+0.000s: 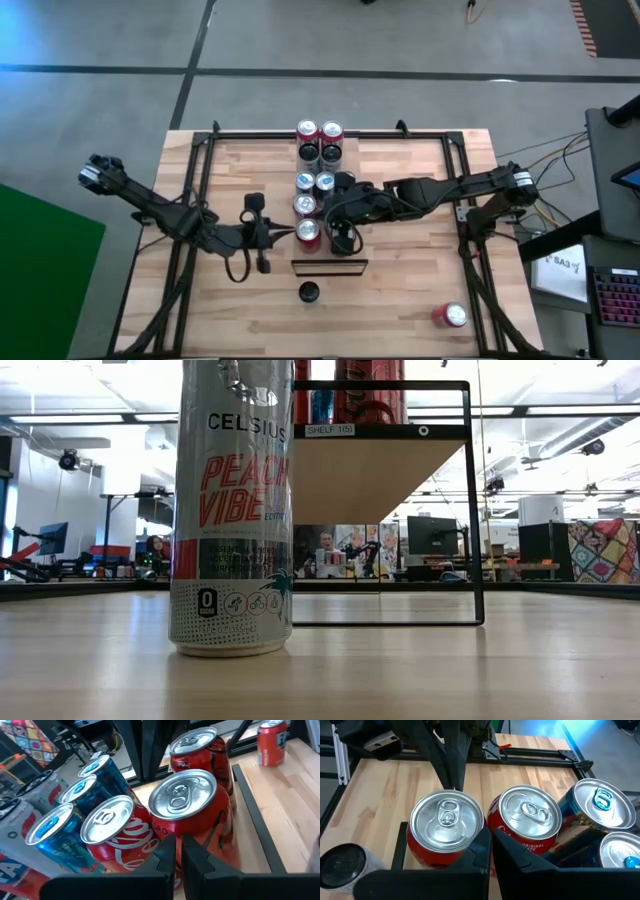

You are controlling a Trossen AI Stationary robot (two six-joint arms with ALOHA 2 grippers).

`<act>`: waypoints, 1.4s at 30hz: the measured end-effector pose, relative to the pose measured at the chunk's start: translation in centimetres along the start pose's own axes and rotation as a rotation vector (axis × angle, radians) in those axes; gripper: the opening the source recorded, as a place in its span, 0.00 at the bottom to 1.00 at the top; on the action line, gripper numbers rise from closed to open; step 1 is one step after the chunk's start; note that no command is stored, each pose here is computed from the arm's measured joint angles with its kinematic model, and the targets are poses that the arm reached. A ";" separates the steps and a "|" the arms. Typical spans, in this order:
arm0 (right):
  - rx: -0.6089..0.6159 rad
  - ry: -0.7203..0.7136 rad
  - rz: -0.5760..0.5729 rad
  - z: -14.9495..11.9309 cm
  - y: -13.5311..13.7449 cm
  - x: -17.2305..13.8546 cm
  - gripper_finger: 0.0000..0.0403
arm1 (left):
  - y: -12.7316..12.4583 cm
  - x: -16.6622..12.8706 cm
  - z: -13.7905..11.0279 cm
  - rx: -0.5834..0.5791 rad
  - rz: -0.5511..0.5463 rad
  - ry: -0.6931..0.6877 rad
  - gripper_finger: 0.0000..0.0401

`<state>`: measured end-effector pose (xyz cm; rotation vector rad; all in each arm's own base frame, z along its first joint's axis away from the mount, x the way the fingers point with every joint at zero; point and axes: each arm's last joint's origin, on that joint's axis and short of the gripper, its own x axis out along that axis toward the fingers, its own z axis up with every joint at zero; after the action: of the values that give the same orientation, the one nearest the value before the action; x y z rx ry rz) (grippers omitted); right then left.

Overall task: Place canned beverage on shelf
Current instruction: Adjust the red black soda cans

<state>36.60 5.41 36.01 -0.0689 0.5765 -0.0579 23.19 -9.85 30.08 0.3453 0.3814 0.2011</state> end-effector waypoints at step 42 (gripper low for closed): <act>-0.109 -0.108 0.125 1.4 1.1 -5.1 0.02 | 0.2 -0.5 3.2 0.089 0.006 -0.215 0.00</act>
<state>33.12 6.96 39.84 -0.1407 0.4744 0.0986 24.04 -10.76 33.11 0.4515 0.1776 0.1514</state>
